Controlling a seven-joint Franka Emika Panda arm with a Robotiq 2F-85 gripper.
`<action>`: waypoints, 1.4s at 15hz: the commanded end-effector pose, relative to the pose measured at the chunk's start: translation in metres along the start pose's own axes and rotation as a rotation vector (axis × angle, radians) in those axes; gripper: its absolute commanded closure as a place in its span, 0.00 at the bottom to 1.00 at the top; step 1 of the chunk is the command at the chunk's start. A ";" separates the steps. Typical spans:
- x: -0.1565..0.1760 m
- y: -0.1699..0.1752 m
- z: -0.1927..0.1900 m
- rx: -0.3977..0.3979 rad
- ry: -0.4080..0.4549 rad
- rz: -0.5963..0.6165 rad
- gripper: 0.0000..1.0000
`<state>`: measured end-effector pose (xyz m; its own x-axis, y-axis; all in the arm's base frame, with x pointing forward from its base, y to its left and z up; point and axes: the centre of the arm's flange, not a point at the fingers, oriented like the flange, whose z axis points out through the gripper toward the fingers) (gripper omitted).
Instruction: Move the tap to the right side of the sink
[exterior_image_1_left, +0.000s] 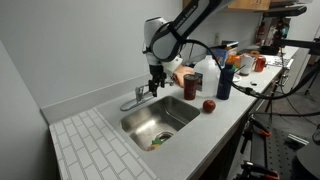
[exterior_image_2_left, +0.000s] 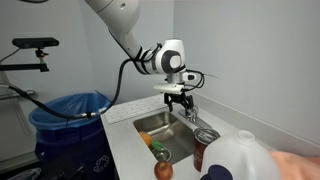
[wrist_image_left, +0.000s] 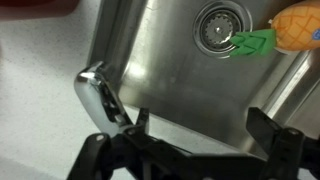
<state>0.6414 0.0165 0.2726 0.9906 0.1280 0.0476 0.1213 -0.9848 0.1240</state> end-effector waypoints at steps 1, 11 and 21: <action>0.002 0.029 -0.004 -0.077 0.010 0.059 0.00; 0.013 0.066 -0.008 -0.204 0.080 0.189 0.00; 0.042 0.090 -0.022 -0.262 0.227 0.266 0.00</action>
<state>0.6795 -0.0670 0.3074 0.9553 -0.0757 0.2859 -0.1671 -0.9359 0.3102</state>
